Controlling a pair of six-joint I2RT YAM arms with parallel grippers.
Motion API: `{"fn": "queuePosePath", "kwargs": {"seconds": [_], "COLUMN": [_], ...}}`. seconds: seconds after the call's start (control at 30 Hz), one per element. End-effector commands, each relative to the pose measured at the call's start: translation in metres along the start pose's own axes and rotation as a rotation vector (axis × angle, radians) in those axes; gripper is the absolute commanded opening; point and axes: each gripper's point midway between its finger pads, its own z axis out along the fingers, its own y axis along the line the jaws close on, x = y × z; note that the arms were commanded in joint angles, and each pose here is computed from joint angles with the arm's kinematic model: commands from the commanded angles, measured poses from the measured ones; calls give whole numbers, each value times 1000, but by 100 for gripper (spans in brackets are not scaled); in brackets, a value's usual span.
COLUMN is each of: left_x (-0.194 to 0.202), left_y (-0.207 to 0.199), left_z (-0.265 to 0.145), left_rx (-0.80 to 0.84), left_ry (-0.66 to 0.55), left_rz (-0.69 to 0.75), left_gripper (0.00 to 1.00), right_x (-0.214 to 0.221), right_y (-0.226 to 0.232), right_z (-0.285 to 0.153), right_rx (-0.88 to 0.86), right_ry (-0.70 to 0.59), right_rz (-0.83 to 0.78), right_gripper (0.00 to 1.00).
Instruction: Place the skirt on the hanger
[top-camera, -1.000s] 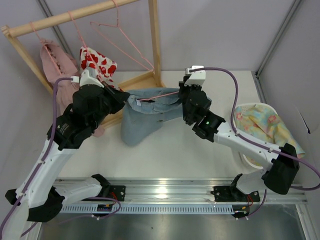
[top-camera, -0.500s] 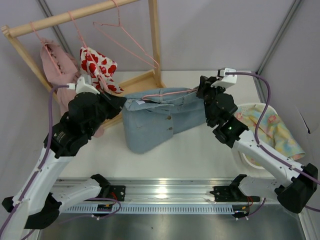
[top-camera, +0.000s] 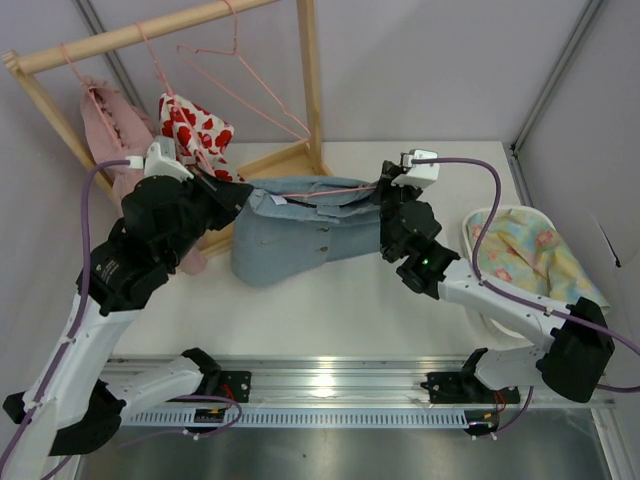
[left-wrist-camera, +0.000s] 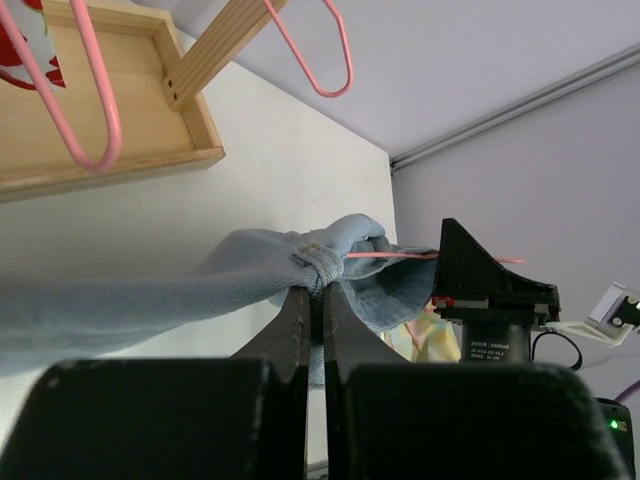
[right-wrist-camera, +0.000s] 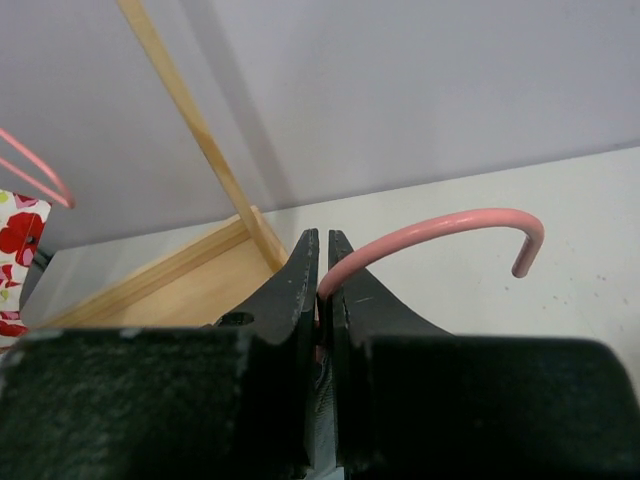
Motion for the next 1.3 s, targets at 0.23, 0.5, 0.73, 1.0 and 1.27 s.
{"fn": "queuePosePath", "kwargs": {"seconds": [0.23,0.5,0.73,1.0,1.27], "left_x": [-20,-28,26,42,16], "left_y": [-46,-63,-33,-7,-61], "left_z": [16,25,51,61,52], "left_rx": [162,194,102,-27,129], "left_ry": [-61,-80,35,46,9], "left_rz": [-34,-32,-2,177,145], "left_gripper": [0,0,0,0,2], "right_x": [17,27,-22,-50,-22], "right_y": [50,75,58,69,120], "right_z": [-17,-26,-1,5,-14], "right_rx": [-152,-221,-75,-117,-297], "right_ry": [1,18,87,79,91], "right_rz": [-208,-302,-20,16,-134], "right_gripper": [0,0,0,0,0]}}
